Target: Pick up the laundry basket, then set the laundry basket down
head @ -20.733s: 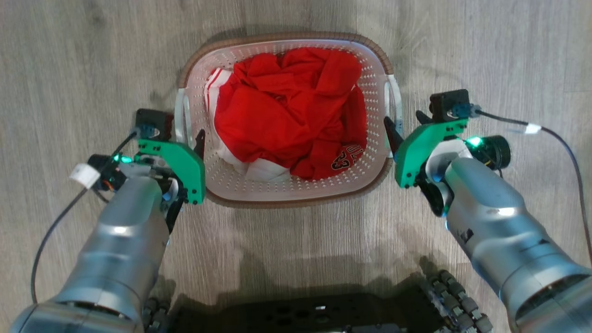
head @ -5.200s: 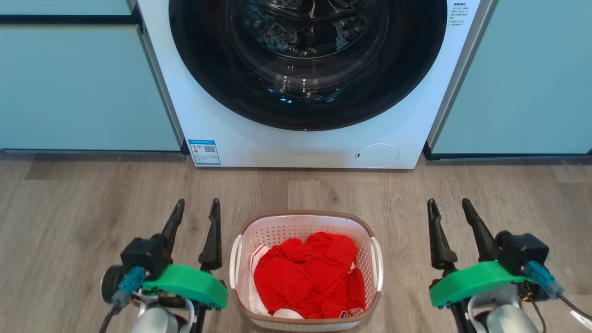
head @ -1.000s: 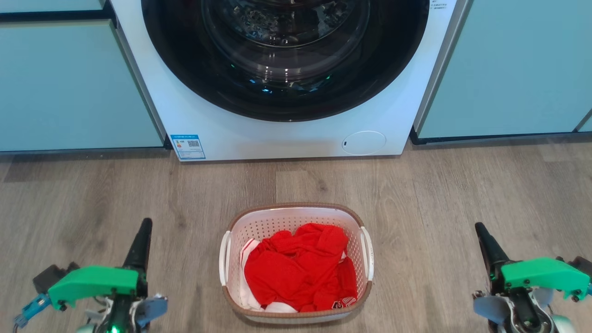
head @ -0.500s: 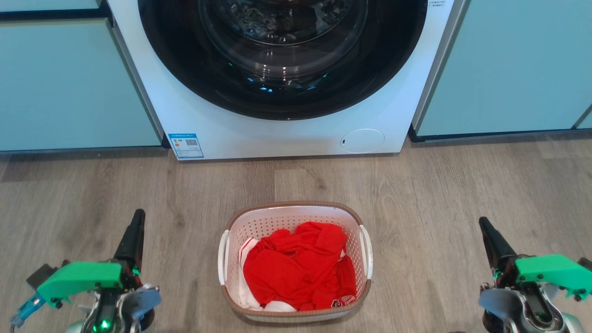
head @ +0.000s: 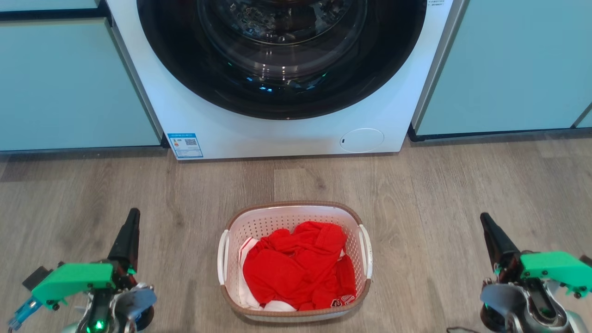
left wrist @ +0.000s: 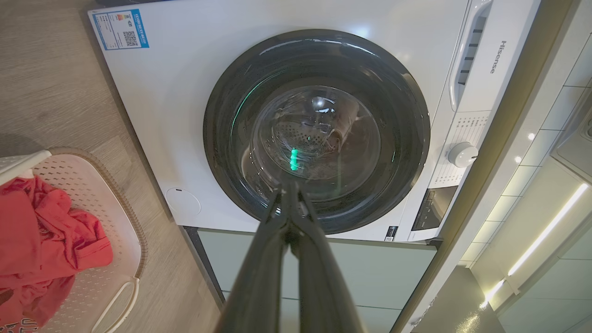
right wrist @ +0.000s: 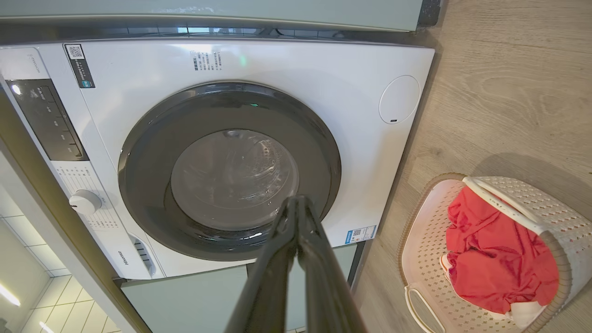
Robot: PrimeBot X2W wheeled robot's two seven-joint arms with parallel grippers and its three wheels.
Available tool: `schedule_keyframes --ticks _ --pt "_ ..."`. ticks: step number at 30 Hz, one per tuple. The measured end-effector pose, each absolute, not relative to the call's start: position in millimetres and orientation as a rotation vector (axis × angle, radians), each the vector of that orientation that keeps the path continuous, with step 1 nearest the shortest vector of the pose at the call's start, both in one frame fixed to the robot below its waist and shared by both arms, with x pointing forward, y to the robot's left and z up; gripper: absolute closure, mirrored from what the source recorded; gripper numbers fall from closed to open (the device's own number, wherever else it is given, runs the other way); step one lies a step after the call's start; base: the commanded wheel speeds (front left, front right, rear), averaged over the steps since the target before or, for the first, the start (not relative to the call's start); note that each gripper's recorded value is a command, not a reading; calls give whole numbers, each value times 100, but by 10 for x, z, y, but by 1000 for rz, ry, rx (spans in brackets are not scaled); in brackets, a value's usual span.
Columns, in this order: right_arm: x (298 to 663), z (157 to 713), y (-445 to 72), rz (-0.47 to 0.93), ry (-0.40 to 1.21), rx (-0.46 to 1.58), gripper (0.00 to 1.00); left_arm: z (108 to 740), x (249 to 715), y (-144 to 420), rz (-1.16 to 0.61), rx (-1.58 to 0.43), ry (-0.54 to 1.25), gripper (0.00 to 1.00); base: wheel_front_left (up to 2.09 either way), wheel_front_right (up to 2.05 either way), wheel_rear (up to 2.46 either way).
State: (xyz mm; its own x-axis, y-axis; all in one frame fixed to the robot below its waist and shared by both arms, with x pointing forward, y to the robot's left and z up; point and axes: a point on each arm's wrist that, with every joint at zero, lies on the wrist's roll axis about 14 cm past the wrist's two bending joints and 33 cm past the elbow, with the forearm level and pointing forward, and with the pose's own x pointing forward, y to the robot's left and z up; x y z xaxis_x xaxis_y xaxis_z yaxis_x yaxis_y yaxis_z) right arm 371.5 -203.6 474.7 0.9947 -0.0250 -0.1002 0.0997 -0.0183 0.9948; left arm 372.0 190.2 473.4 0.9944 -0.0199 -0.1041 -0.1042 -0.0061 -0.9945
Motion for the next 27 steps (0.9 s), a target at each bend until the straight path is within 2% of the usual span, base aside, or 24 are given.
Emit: schedule_keyframes --ticks 27 --pt "3743 4785 -2049 -91 49 1588 100 4735 3720 1911 69 -1578 95 100 0 0 0"
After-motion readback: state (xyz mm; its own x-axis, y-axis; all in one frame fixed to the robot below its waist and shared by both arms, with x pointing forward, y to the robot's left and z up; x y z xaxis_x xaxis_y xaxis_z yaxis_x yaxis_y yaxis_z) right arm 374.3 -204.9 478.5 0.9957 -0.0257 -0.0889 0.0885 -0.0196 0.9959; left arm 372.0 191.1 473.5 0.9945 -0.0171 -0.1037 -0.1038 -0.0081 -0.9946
